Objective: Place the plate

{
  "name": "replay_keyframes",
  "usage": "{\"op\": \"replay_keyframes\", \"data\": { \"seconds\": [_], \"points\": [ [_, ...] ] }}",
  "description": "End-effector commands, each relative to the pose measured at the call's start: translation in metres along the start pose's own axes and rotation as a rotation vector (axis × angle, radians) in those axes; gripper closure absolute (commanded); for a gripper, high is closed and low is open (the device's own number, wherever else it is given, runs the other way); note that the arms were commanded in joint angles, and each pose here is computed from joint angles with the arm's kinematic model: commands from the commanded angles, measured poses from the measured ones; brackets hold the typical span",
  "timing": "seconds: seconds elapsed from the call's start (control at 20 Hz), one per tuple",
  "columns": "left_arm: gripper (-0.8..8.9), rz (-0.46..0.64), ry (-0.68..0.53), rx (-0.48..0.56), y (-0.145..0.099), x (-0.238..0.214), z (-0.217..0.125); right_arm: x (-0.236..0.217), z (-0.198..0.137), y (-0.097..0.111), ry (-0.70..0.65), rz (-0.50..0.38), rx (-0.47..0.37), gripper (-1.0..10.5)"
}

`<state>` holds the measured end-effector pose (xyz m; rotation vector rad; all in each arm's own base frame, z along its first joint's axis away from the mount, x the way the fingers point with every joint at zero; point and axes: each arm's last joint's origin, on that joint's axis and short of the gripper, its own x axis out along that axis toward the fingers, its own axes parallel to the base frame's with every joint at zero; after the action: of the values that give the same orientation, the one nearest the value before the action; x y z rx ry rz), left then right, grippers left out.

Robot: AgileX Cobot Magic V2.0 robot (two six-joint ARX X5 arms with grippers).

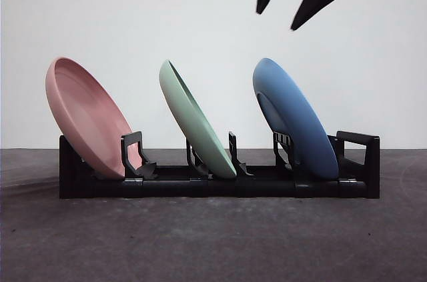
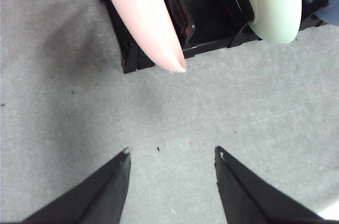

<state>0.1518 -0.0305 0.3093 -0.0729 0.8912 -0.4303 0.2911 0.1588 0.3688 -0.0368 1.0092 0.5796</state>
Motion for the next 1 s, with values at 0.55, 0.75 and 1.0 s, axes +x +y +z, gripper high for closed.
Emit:
{"op": "replay_keyframes", "data": {
  "seconds": [0.55, 0.75, 1.0],
  "points": [
    [5.61, -0.007, -0.053, 0.019, -0.002, -0.004, 0.009, 0.064, 0.014, -0.009, 0.103, -0.008, 0.009, 8.4],
    [5.61, -0.007, -0.053, 0.019, -0.002, -0.004, 0.009, 0.064, 0.014, -0.009, 0.104, -0.007, 0.005, 9.3],
    [5.61, -0.007, -0.053, 0.019, -0.002, -0.004, 0.009, 0.054, 0.017, -0.007, 0.082, 0.004, 0.001, 9.3]
  ]
}}
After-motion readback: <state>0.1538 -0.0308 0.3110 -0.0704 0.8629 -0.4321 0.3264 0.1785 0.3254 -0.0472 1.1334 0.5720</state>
